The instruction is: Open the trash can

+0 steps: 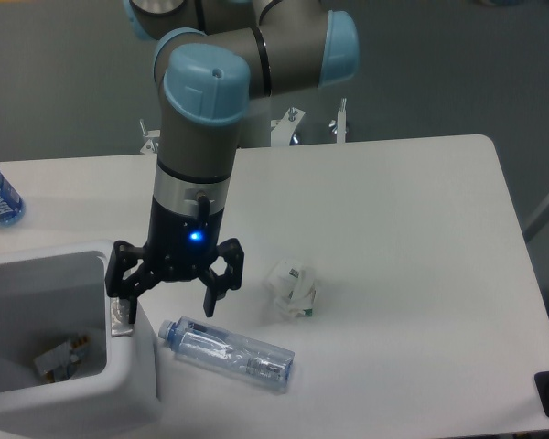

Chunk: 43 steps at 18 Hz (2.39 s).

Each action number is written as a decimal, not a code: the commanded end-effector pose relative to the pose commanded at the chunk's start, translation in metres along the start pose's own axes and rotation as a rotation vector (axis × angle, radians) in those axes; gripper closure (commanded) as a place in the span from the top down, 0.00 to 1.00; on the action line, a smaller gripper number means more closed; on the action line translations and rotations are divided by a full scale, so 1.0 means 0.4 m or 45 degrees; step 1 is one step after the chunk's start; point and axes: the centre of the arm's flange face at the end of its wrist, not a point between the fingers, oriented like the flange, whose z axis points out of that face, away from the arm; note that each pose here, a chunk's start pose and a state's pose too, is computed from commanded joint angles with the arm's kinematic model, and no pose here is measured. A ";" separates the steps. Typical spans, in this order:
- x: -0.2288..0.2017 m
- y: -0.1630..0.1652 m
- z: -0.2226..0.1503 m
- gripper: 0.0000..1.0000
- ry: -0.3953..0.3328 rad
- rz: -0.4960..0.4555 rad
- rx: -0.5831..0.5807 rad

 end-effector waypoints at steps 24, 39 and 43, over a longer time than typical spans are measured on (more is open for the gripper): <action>-0.371 -0.041 -0.209 1.00 -0.269 0.303 -0.048; -0.767 0.046 -0.379 1.00 -0.371 0.967 -0.438; -0.785 0.047 -0.391 1.00 -0.381 0.954 -0.431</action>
